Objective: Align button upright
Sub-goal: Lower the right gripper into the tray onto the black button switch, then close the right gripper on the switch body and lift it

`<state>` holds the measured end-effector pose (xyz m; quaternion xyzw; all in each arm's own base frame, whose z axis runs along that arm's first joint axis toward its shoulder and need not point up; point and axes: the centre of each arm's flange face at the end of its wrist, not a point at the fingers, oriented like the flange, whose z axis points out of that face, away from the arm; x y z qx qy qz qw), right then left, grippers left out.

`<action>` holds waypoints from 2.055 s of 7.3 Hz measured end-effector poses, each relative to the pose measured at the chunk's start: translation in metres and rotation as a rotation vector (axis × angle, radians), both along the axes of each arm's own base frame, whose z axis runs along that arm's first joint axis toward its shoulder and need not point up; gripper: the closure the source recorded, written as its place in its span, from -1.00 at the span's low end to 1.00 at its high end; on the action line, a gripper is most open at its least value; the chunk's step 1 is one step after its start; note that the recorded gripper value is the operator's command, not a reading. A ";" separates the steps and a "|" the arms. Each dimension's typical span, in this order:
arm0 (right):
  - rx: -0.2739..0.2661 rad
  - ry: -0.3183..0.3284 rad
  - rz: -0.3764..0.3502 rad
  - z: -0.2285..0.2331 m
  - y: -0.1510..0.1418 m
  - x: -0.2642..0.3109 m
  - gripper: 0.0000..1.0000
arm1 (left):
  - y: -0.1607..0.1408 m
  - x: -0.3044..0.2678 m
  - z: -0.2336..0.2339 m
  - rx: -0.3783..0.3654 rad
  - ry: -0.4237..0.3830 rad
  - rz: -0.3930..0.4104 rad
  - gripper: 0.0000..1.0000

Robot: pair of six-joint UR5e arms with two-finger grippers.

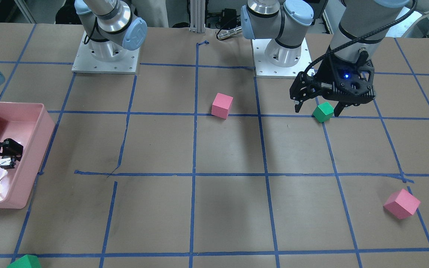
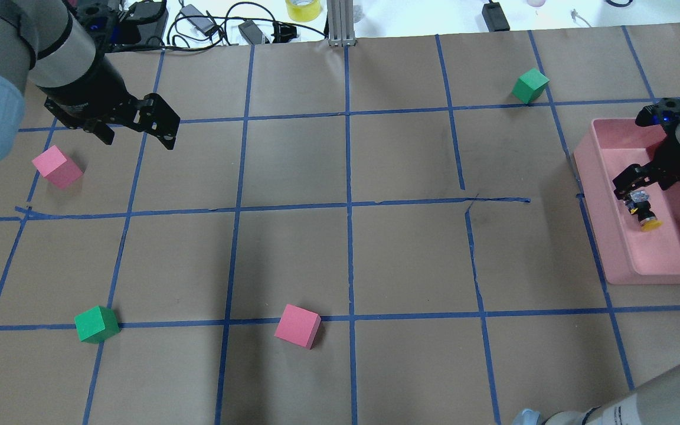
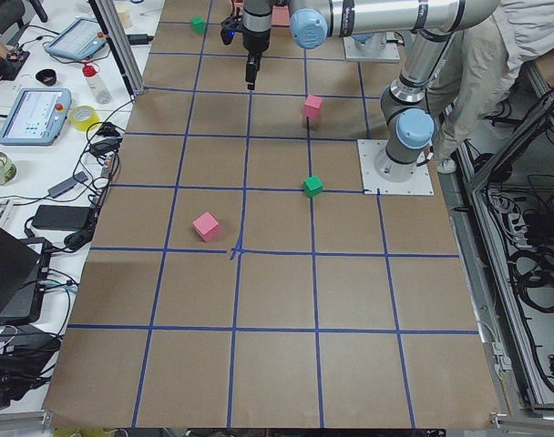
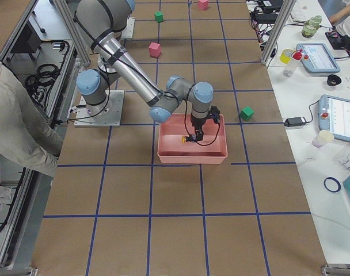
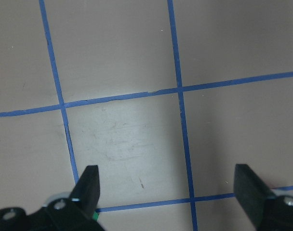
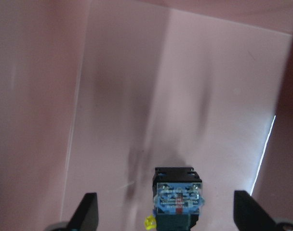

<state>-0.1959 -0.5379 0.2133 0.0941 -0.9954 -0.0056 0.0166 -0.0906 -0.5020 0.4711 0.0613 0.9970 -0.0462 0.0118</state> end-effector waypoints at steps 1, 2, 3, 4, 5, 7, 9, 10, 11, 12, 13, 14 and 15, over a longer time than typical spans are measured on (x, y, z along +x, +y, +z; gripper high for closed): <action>0.004 -0.008 0.018 -0.004 0.000 0.000 -0.99 | 0.000 0.000 0.000 -0.001 0.000 -0.001 -1.00; 0.009 -0.013 0.024 -0.008 0.000 -0.001 -0.99 | 0.000 0.000 0.000 -0.001 0.000 -0.003 -1.00; 0.013 -0.017 0.024 -0.010 0.000 -0.002 -0.99 | -0.001 0.000 0.000 -0.002 0.000 -0.003 -1.00; 0.018 -0.020 0.023 -0.013 0.002 -0.002 -0.95 | -0.001 0.001 -0.002 0.001 0.001 -0.002 -1.00; 0.025 -0.025 0.022 -0.016 0.004 -0.001 -0.68 | -0.002 0.003 -0.007 0.010 0.003 0.001 -1.00; 0.026 -0.025 0.021 -0.020 0.006 -0.001 -0.20 | -0.004 0.004 -0.015 0.013 0.006 0.004 -1.00; 0.013 -0.007 0.021 -0.025 0.002 -0.004 0.45 | -0.005 0.004 -0.014 0.002 0.003 0.003 -1.00; 0.011 -0.004 0.021 -0.027 0.002 -0.005 0.87 | -0.006 0.004 -0.014 -0.003 0.003 0.001 -1.00; 0.006 0.000 0.021 -0.024 0.001 -0.005 1.00 | -0.006 0.003 -0.014 -0.005 0.004 -0.001 -1.00; -0.003 0.008 0.020 -0.017 -0.001 -0.006 1.00 | -0.006 0.003 -0.014 -0.007 0.003 -0.003 -1.00; -0.018 0.019 0.018 -0.004 -0.002 -0.008 1.00 | -0.005 0.003 -0.013 -0.007 0.001 -0.006 -1.00; -0.031 0.025 0.016 0.016 -0.004 -0.008 1.00 | -0.005 0.003 -0.014 -0.006 0.000 -0.006 -1.00; -0.033 0.020 0.016 0.042 -0.009 -0.007 1.00 | -0.005 0.003 -0.014 -0.005 0.000 -0.005 -1.00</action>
